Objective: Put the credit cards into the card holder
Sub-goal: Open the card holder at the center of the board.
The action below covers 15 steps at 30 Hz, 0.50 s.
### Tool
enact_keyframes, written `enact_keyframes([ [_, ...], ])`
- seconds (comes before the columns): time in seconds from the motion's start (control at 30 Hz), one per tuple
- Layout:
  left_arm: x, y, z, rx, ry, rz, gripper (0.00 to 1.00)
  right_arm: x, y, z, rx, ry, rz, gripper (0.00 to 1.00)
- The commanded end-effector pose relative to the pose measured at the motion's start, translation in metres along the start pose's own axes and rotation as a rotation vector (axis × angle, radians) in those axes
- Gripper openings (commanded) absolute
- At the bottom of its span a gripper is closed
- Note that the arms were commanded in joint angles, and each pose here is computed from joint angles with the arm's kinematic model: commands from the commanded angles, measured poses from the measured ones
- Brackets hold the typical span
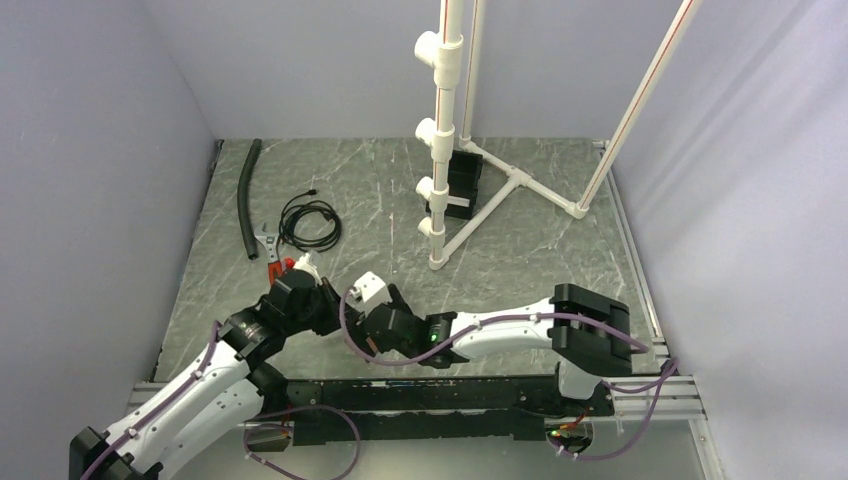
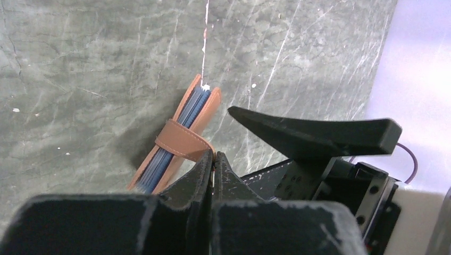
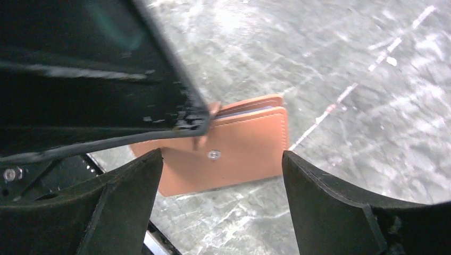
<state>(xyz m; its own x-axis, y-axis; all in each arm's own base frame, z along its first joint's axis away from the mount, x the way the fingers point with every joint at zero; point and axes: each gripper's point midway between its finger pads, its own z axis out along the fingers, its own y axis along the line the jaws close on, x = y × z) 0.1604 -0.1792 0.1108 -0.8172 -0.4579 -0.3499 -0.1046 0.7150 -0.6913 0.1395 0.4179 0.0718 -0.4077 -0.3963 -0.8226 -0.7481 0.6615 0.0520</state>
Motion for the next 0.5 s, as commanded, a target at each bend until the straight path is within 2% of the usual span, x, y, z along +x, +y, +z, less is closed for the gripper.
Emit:
enact_keyframes([
  [0.0,-0.013,-0.035,-0.015,0.111,-0.035,-0.007,0.0,-0.021,-0.024,-0.02,0.152,-0.038,0.276,0.87],
  [0.23,-0.031,-0.052,-0.038,0.154,-0.123,-0.023,0.0,-0.02,-0.042,-0.033,0.024,0.027,0.639,0.88],
  [0.37,-0.029,-0.056,-0.034,0.157,-0.09,-0.012,0.0,-0.018,-0.043,-0.039,-0.03,0.047,0.732,0.88],
  [0.47,-0.027,-0.051,-0.03,0.127,-0.076,-0.01,0.0,-0.013,-0.045,-0.038,-0.015,0.056,0.742,0.87],
])
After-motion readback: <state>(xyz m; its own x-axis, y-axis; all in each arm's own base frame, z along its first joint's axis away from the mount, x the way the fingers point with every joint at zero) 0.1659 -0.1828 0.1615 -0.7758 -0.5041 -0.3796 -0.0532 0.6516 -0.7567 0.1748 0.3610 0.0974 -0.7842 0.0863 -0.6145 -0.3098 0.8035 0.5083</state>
